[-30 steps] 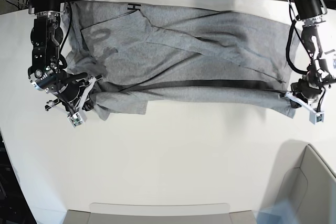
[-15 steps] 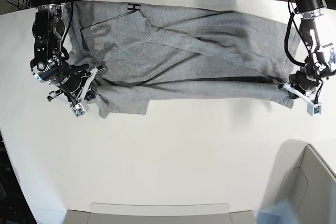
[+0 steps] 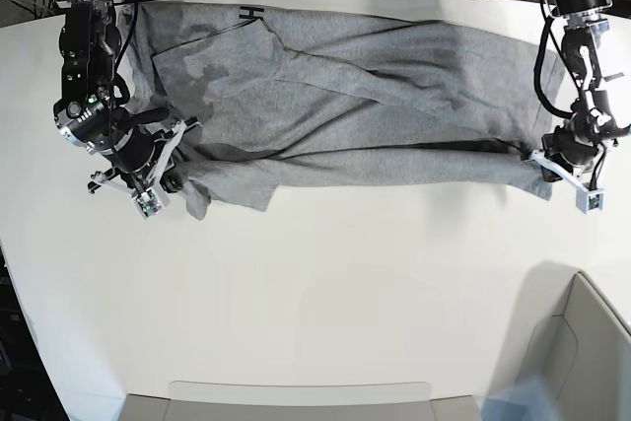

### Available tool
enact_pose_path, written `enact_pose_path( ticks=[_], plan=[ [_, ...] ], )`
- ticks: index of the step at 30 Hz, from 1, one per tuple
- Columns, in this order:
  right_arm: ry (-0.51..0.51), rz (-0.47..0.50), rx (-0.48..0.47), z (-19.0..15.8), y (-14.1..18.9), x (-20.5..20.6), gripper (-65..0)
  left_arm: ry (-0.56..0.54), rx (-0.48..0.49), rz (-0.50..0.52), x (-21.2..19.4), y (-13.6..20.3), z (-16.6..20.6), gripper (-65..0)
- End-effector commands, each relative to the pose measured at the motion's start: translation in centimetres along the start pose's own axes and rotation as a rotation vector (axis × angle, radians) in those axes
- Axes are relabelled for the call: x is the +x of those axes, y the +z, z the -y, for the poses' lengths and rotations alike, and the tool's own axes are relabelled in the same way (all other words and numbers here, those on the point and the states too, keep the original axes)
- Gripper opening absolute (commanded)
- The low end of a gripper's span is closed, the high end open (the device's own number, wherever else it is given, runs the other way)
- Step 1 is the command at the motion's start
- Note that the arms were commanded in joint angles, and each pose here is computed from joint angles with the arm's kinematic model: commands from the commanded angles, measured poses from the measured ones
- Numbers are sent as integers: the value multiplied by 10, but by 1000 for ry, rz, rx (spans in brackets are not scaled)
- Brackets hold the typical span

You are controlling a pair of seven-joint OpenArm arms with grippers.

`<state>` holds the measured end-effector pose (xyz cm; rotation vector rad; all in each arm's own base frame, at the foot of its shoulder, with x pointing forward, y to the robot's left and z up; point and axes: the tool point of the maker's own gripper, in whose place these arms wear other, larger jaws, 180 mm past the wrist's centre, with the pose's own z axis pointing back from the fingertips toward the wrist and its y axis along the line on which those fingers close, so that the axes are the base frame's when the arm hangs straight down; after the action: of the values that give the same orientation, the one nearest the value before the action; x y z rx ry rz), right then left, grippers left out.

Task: Fold the T-shirt properly
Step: 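Lift the hem edge and fold it over toward the collar with both grippers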

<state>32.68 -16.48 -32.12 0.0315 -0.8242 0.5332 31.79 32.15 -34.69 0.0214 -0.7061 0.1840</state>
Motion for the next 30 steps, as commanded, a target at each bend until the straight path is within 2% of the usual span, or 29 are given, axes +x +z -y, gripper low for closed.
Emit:
enact_pose_path(
  ticks=[1, 8, 19, 26, 30],
  plan=[
    [9, 39, -35, 13, 8, 11, -650, -12, 7, 61, 20, 7, -4, -650],
    [14, 58, -66, 15, 25, 9, -650, -37, 9, 50, 9, 13, -2, -650],
    [23, 18, -53, 2, 36, -8, -650, -91, 4, 19, 4, 28, 8, -650],
    [20, -23, -115, 17, 53, -12, -650, -32, 62, -8, -8, 39, -22, -650],
    [20, -49, -107, 13, 54, -21, -650, -85, 50, -27, -13, 45, -26, -650]
  ],
)
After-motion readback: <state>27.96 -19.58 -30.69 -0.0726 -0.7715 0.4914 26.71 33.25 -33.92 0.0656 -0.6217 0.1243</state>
